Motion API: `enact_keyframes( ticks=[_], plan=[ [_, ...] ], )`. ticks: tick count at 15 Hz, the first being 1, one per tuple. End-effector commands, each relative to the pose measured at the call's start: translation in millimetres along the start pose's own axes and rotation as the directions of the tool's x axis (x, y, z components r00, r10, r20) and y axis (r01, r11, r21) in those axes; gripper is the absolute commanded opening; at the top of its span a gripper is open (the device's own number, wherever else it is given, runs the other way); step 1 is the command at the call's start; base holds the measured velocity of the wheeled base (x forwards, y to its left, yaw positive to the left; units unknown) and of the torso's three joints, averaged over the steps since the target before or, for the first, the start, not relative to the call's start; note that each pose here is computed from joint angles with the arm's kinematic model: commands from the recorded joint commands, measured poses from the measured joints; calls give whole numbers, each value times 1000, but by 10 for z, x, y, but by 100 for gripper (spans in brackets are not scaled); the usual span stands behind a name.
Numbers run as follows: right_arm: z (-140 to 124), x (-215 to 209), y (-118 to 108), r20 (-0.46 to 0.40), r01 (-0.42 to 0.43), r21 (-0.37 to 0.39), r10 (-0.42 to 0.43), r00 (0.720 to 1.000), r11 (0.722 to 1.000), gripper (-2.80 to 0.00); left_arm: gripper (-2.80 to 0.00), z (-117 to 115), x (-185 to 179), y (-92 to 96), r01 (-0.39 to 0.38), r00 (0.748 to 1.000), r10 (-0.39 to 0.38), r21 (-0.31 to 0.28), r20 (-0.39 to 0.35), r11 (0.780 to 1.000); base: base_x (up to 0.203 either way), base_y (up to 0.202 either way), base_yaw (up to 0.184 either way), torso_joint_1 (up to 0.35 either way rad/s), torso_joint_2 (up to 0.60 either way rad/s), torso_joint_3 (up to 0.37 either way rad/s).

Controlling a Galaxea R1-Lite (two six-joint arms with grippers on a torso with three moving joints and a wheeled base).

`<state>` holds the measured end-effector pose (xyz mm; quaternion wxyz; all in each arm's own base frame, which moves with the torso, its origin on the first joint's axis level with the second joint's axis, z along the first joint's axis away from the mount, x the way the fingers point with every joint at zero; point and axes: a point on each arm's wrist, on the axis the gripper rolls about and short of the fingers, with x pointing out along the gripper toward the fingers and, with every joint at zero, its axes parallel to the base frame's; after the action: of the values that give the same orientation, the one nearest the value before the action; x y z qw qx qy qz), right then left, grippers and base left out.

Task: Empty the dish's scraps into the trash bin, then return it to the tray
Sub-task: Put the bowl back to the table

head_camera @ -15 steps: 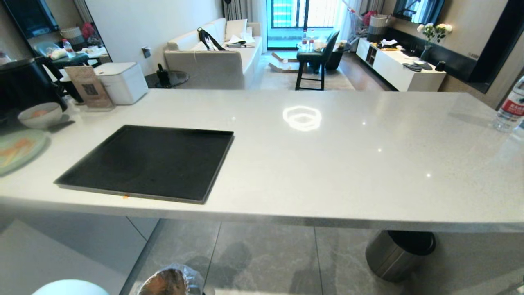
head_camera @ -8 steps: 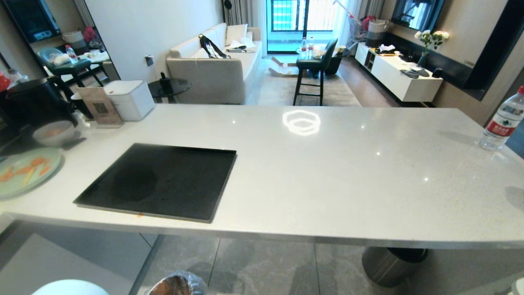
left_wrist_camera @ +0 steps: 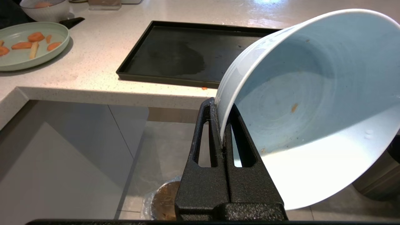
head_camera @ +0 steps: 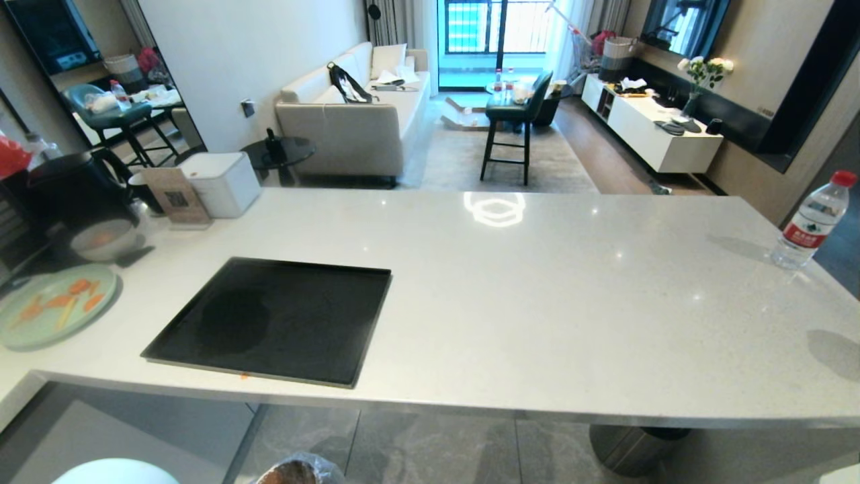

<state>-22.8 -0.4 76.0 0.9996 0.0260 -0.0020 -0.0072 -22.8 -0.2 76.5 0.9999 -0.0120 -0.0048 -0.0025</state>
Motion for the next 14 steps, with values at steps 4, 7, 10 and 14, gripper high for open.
enact_keyframes(
  ticks=[4, 7, 10, 14],
  plan=[
    [0, 0, 0, 1, -1, 0, 1, 1000, 1000, -280, -280, 0, 1, 0, 0, 1000, 0, -1, -2, 1000, 0, 0, 0, 145, -341, -194],
    [0, 0, 0, 1, 1, 0, -1, 1000, 1000, -280, -280, 2, 1, 0, 0, 1000, 0, -1, 0, 1000, 0, 0, 0, 151, -333, -189],
    [0, 0, 0, 1, -1, 0, 1, 1000, 1000, -280, -280, 1, 1, 0, 0, 1000, 0, -1, -1, 1000, 0, 0, 0, 70, -162, -89],
    [4, -1, 0, 2, 1, 0, -1, 1000, 1000, -280, -280, 0, 1, 0, 0, 1000, 0, -1, -2, 1000, 0, 0, 0, 0, 0, 0]
  ],
)
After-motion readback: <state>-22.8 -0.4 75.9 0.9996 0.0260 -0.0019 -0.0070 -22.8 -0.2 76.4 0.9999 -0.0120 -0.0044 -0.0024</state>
